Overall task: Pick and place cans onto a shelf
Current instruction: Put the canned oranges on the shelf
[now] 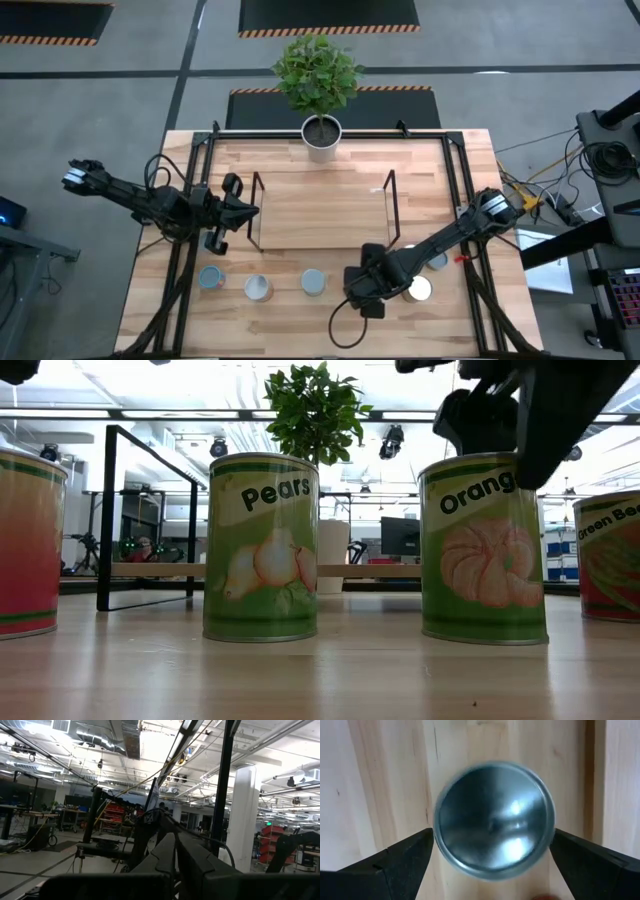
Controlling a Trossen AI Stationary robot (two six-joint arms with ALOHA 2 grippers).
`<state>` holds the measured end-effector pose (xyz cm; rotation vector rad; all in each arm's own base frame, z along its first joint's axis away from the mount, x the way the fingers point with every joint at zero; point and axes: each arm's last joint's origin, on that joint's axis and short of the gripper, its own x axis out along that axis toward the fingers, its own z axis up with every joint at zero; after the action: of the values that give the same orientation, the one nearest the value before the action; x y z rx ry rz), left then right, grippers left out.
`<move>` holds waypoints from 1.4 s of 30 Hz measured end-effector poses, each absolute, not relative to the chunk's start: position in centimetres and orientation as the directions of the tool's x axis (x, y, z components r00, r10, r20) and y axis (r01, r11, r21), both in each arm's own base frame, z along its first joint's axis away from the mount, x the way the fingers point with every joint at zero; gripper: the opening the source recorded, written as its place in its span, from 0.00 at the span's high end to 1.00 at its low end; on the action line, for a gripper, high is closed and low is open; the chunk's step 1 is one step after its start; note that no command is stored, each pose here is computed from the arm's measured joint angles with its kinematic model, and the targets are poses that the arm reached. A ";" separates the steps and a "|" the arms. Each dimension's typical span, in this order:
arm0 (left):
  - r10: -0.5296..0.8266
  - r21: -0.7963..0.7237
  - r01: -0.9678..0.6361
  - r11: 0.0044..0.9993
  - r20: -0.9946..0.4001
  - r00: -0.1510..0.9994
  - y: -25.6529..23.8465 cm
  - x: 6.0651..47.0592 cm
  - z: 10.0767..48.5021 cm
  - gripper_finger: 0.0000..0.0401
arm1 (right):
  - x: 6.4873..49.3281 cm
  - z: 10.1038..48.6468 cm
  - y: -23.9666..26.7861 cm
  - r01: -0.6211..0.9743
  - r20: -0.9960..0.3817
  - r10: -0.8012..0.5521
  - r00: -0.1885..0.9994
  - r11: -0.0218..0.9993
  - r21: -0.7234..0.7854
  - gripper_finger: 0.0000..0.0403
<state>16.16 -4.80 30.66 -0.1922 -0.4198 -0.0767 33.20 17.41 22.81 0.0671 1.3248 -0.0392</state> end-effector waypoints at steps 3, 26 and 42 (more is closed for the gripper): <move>-0.034 -0.170 0.113 0.979 0.412 0.911 -4.8 16.2 30.7 1.00 | 33.4 22.8 17.4 0.062 -0.962 0.000 0.271 0.998 0.017 0.06; -0.034 -0.170 0.113 0.979 0.412 0.910 -4.8 16.2 30.7 1.00 | 33.9 27.5 15.9 0.033 -0.977 0.045 0.207 0.998 0.053 0.19; -0.034 -0.171 0.115 0.979 0.418 0.908 -4.8 16.1 30.8 1.00 | 37.9 32.5 6.4 -0.051 -0.923 -0.016 0.385 0.998 -0.039 0.22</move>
<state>16.06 -4.77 30.75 -0.1942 -0.4264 -0.0770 37.91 6.40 32.52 -0.0640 1.1756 0.0223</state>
